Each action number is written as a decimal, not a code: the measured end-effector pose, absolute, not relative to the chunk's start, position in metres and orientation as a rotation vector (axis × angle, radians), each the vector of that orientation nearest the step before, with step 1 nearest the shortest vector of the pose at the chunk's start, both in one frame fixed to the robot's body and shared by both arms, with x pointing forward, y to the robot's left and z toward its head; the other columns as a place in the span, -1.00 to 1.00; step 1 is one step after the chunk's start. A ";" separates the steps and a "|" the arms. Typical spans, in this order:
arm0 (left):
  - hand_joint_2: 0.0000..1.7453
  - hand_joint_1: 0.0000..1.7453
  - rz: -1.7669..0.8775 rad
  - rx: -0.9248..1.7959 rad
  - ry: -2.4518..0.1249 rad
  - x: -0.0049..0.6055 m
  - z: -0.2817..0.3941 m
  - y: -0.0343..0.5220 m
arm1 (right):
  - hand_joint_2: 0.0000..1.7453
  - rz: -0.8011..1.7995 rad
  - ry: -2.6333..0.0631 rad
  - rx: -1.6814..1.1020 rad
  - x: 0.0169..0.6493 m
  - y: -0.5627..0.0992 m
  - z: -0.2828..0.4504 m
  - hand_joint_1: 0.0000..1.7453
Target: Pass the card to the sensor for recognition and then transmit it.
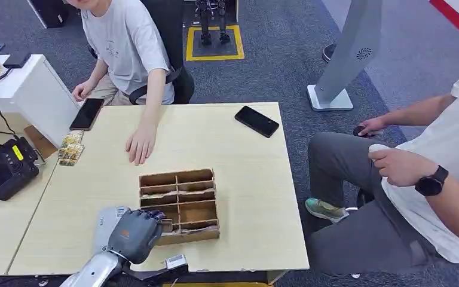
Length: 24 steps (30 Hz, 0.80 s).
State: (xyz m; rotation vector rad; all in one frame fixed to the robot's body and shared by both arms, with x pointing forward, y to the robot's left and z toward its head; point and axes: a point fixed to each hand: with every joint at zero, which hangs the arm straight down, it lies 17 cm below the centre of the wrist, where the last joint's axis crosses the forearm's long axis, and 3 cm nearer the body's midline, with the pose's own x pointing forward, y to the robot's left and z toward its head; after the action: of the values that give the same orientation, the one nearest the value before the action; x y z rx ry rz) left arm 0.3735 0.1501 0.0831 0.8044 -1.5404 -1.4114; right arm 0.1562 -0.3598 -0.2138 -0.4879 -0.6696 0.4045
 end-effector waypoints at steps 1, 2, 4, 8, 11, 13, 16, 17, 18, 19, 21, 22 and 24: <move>1.00 1.00 -1.412 0.804 -1.541 0.373 0.083 0.150 | 1.00 0.404 -0.671 -0.489 0.157 -0.360 -0.213 -1.00; 1.00 1.00 -1.412 0.804 -1.541 0.373 0.083 0.150 | 1.00 0.404 -0.671 -0.490 0.157 -0.360 -0.213 -1.00; 1.00 1.00 -1.412 0.803 -1.541 0.373 0.083 0.150 | 1.00 0.402 -0.673 -0.487 0.158 -0.360 -0.212 -1.00; 1.00 1.00 -1.413 0.803 -1.542 0.373 0.083 0.150 | 1.00 0.401 -0.675 -0.488 0.158 -0.361 -0.212 -1.00; 1.00 1.00 -1.413 0.803 -1.543 0.373 0.083 0.150 | 1.00 0.401 -0.675 -0.489 0.159 -0.361 -0.211 -1.00; 1.00 1.00 -1.412 0.803 -1.543 0.373 0.083 0.150 | 1.00 0.401 -0.676 -0.490 0.159 -0.361 -0.211 -1.00; 1.00 1.00 -1.412 0.802 -1.543 0.373 0.083 0.150 | 1.00 0.400 -0.677 -0.491 0.160 -0.361 -0.210 -1.00; 1.00 1.00 -1.412 0.802 -1.543 0.373 0.083 0.150 | 1.00 0.400 -0.677 -0.490 0.160 -0.361 -0.210 -1.00; 1.00 1.00 -1.411 0.802 -1.543 0.373 0.083 0.150 | 1.00 0.400 -0.676 -0.491 0.159 -0.361 -0.210 -1.00; 1.00 1.00 -1.412 0.801 -1.544 0.373 0.083 0.150 | 1.00 0.400 -0.677 -0.492 0.160 -0.361 -0.210 -1.00; 1.00 1.00 -1.412 0.799 -1.545 0.373 0.083 0.149 | 1.00 0.399 -0.677 -0.492 0.160 -0.361 -0.210 -1.00; 1.00 1.00 -1.412 0.798 -1.545 0.373 0.083 0.149 | 1.00 0.399 -0.677 -0.492 0.160 -0.361 -0.210 -1.00; 1.00 1.00 -1.409 0.789 -1.547 0.373 0.083 0.149 | 1.00 0.399 -0.677 -0.491 0.160 -0.361 -0.210 -1.00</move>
State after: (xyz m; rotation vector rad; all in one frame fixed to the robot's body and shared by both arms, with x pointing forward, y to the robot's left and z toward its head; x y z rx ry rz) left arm 0.3728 0.1489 0.0832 0.7894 -1.5471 -1.4090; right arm 0.1602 -0.3610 -0.2095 -0.4907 -0.6775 0.3992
